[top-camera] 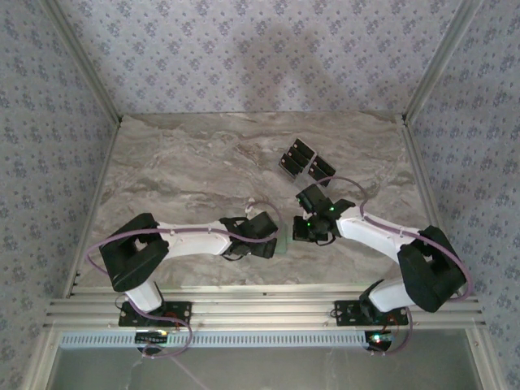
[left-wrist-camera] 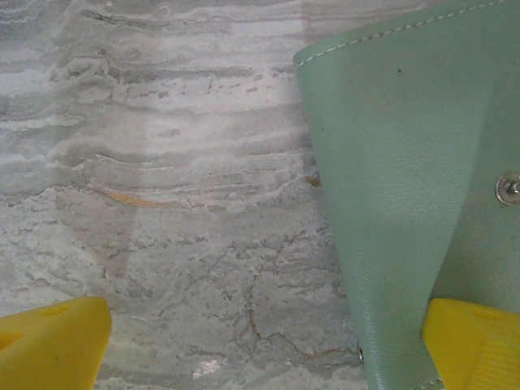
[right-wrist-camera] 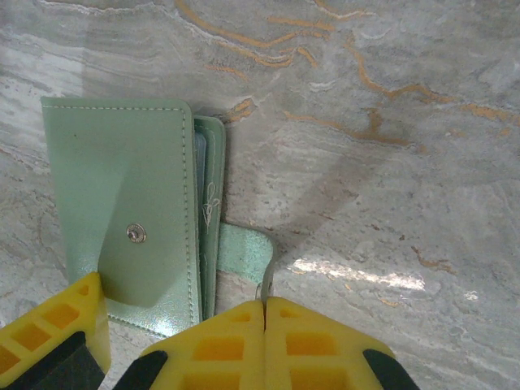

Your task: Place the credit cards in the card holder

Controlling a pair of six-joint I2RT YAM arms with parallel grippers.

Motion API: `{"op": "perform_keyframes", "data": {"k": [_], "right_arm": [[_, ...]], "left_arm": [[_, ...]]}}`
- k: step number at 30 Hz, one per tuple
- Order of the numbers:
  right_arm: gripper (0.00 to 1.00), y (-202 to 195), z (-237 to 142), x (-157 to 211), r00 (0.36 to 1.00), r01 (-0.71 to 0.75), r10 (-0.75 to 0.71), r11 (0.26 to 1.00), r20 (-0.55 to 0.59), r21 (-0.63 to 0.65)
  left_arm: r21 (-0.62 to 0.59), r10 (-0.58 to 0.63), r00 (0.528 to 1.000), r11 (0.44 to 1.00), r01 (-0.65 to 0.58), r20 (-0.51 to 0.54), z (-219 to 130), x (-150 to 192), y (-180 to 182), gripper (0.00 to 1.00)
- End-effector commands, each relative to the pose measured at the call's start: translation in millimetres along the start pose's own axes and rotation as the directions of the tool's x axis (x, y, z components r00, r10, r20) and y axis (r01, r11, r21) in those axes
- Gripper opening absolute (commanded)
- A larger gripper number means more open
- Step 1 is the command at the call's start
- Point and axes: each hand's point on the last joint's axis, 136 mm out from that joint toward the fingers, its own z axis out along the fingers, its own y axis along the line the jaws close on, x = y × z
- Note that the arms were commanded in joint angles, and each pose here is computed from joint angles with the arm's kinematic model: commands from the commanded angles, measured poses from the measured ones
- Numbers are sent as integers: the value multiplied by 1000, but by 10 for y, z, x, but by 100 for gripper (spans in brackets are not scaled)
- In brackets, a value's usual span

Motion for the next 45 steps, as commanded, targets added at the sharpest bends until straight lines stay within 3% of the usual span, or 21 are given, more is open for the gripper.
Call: {"op": "perform_keyframes", "data": {"k": [1,11,19,33,45], "right_arm": [[0,169,-131,-109,999,14,-12,998,32,-63],[0,409,-88,-172,999,36,-34,991,13,-132],[0,521,168,-205,998,40,-46,988,-33,-152],[0,502,366,-122,996,42,-52,991,-78,-131],[0,503,353,-102,995,47,-57,991,-82,-123]], "left_arm": [[-51,-2,999,999,0,-36,143,147,148,100],[-51,-4,999,999,3,-32,144,167,170,100],[-38,-8,1000,999,7,-14,96,147,175,100],[-12,-69,997,997,70,41,-158,67,381,100],[122,-87,990,990,73,115,-257,-97,154,100]]}}
